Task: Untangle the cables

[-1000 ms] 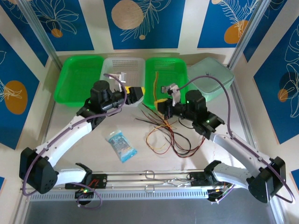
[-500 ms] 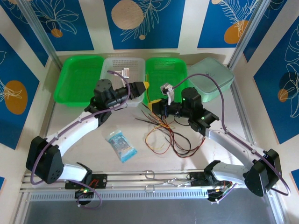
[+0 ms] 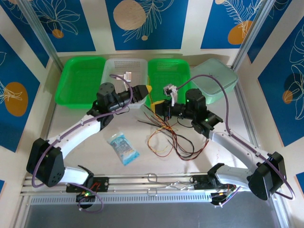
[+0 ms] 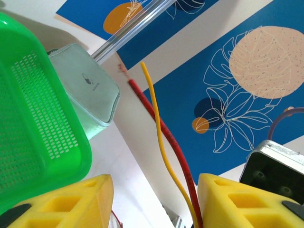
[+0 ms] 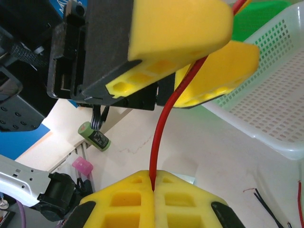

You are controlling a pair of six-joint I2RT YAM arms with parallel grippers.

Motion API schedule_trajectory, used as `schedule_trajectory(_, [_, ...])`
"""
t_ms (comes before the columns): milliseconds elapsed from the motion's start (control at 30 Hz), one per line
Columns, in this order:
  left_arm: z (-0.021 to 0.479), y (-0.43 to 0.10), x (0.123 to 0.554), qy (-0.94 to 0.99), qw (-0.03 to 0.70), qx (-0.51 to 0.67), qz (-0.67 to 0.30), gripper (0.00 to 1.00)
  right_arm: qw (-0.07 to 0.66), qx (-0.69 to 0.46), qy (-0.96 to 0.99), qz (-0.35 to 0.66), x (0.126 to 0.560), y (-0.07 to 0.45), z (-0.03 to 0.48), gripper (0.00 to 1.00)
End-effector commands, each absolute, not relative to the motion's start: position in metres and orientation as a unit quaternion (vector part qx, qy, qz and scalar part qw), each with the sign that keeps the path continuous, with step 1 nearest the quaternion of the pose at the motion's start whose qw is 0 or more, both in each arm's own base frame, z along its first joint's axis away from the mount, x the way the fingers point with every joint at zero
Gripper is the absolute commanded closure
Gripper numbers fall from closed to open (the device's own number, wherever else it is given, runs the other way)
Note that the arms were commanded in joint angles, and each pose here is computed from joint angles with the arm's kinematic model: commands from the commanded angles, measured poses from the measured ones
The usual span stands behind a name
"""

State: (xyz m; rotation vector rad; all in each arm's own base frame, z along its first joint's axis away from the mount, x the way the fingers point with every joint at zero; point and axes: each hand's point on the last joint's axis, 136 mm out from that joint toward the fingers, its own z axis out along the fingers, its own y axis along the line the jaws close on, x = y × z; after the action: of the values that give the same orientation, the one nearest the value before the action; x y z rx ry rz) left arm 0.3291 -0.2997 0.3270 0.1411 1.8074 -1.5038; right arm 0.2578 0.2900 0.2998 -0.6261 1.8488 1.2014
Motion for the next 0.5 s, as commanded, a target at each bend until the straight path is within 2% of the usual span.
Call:
schedule_trajectory(0, [0.343, -0.296, 0.324, 0.691, 0.403, 0.059, -0.598, 0.48, 0.412, -0.244, 0.729, 0.488, 0.256, 0.287, 0.302, 1.0])
schedule_trajectory(267, [0.344, -0.287, 0.326, 0.685, 0.415, 0.041, -0.597, 0.43, 0.406, -0.237, 0.734, 0.491, 0.259, 0.284, 0.298, 1.0])
schedule_trajectory(467, [0.334, -0.289, 0.328, 0.696, 0.405, 0.043, -0.592, 0.49, 0.399, -0.244, 0.73, 0.499, 0.256, 0.285, 0.299, 1.0])
